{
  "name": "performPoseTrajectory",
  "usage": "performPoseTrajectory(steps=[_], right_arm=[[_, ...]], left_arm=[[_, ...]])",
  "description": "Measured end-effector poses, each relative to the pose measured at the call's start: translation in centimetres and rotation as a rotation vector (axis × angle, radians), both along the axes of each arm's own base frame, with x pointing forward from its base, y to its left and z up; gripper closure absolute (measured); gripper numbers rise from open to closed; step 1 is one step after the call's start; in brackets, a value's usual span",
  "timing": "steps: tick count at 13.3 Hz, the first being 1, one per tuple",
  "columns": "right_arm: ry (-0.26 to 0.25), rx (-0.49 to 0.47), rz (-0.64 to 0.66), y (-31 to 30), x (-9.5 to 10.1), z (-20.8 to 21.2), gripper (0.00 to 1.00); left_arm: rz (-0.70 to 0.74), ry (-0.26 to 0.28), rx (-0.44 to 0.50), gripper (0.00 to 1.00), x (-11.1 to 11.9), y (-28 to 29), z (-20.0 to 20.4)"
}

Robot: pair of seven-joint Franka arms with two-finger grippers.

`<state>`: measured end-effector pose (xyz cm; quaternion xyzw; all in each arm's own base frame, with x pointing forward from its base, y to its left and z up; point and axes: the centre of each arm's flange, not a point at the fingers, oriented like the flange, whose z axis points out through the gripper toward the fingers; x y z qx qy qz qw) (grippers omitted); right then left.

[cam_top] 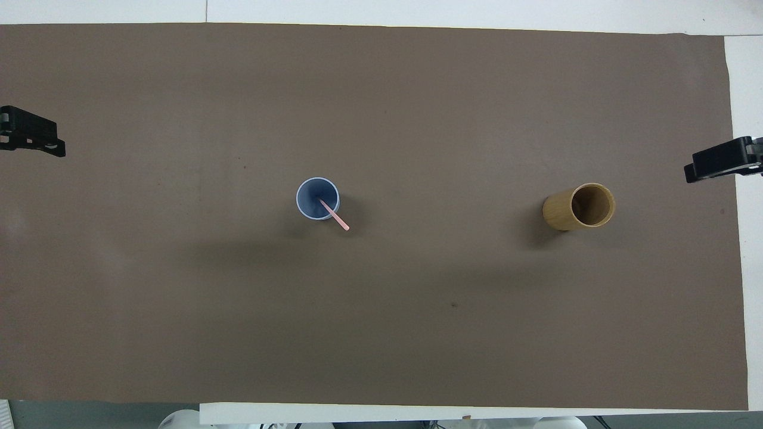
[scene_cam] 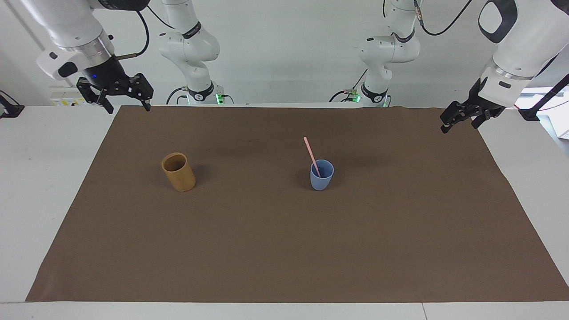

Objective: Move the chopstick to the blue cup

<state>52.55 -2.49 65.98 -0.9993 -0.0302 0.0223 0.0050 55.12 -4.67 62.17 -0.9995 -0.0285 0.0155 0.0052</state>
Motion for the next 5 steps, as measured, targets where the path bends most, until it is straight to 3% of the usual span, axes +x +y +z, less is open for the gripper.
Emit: performPoseTrajectory(steps=[5], right_arm=[[-0.002, 0.002, -0.015, -0.83, -0.36, 0.11, 0.00]], left_arm=[[0.000, 0.000, 0.000, 0.00, 0.00, 0.00, 0.00]])
